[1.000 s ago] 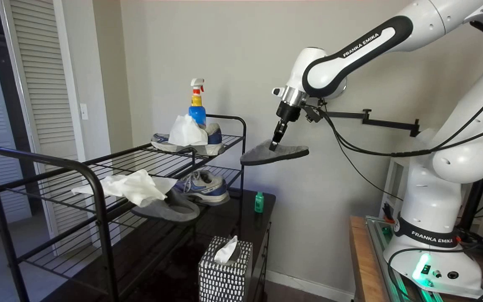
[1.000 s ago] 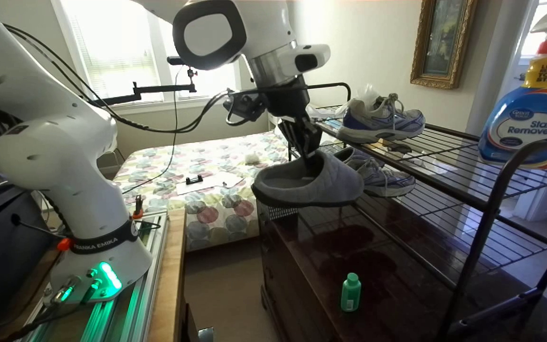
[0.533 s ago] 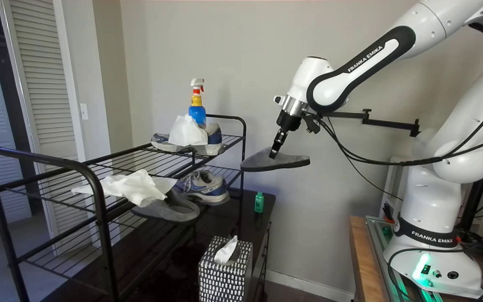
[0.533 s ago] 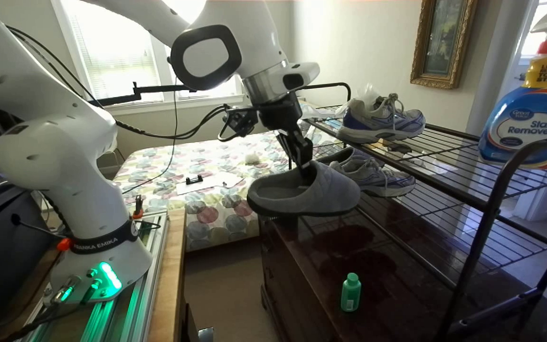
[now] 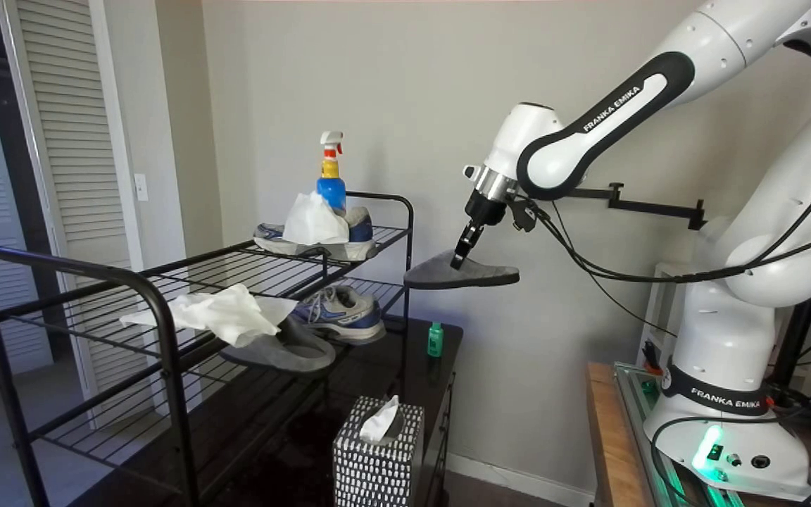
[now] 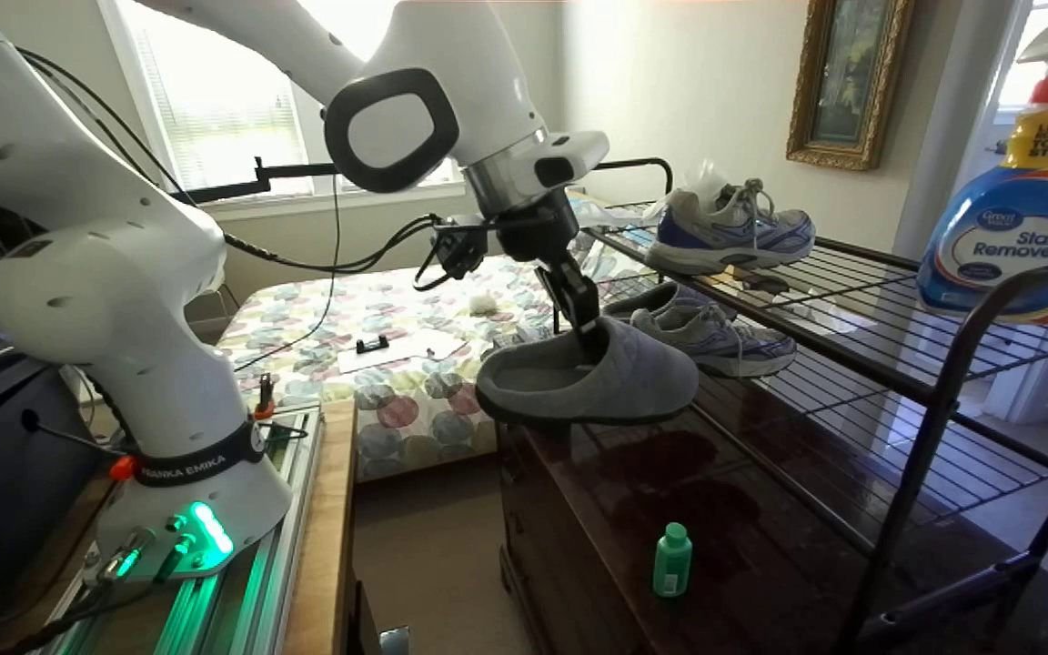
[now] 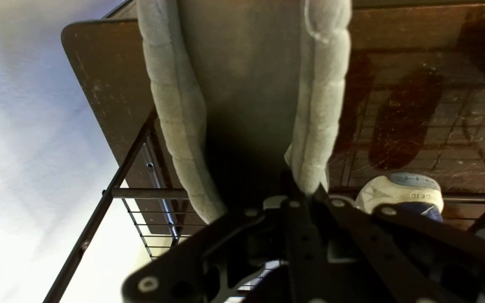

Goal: Move the right house sleeper to the second shelf.

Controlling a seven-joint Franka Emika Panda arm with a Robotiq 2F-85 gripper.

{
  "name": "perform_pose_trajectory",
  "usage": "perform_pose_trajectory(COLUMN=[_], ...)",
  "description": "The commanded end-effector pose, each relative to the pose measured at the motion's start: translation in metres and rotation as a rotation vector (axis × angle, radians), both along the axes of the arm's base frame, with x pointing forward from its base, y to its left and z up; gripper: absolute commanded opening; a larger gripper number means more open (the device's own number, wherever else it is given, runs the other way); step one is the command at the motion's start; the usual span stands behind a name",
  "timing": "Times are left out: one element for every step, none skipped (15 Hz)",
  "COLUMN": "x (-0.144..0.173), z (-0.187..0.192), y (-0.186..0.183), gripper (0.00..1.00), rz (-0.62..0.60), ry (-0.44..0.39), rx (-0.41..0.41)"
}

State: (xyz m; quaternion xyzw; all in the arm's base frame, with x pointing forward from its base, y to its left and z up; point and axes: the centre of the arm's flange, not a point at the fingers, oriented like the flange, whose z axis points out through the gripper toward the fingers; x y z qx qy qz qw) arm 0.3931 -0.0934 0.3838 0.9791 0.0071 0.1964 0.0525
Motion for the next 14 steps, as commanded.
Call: perform_pose_trajectory(x=[-0.001,0.002,0.004,0.008,0.013,0.016,0.016,0.018,0.019,0.019,0.020,0.020,0.020,0.024], z=[-0.021,-0.024,-0.027,-0.031,-0.035,-0.041,-0.045,-0.030,-0.036,-0.040,-0.042,-0.042,-0.042,-0.046], y=[0.002,0.001,0.000,0.000,0.000,-0.001,-0.001,-0.007,-0.007,-0.007,-0.007,-0.007,-0.007,-0.002], gripper=[0.01,0.01,0.01,0.01,0.01,0.01,0.01,0.05,0.05,0.05,0.05,0.05,0.01,0.01], rz=[-0.066,-0.078,-0.090,-0.099,-0.108,-0.116,-0.112,-0.096,-0.099,-0.100,-0.102,-0.102,-0.102,-0.109], ry=[-0.084,-0.101,-0.119,-0.133,-0.142,-0.137,-0.121,-0.115,-0.107,-0.102,-0.099,-0.098,-0.099,-0.109], rx=[-0.014,-0.009,-0.010,-0.010,-0.009,-0.005,0.005,0.011,0.014,0.016,0.018,0.018,0.018,0.008])
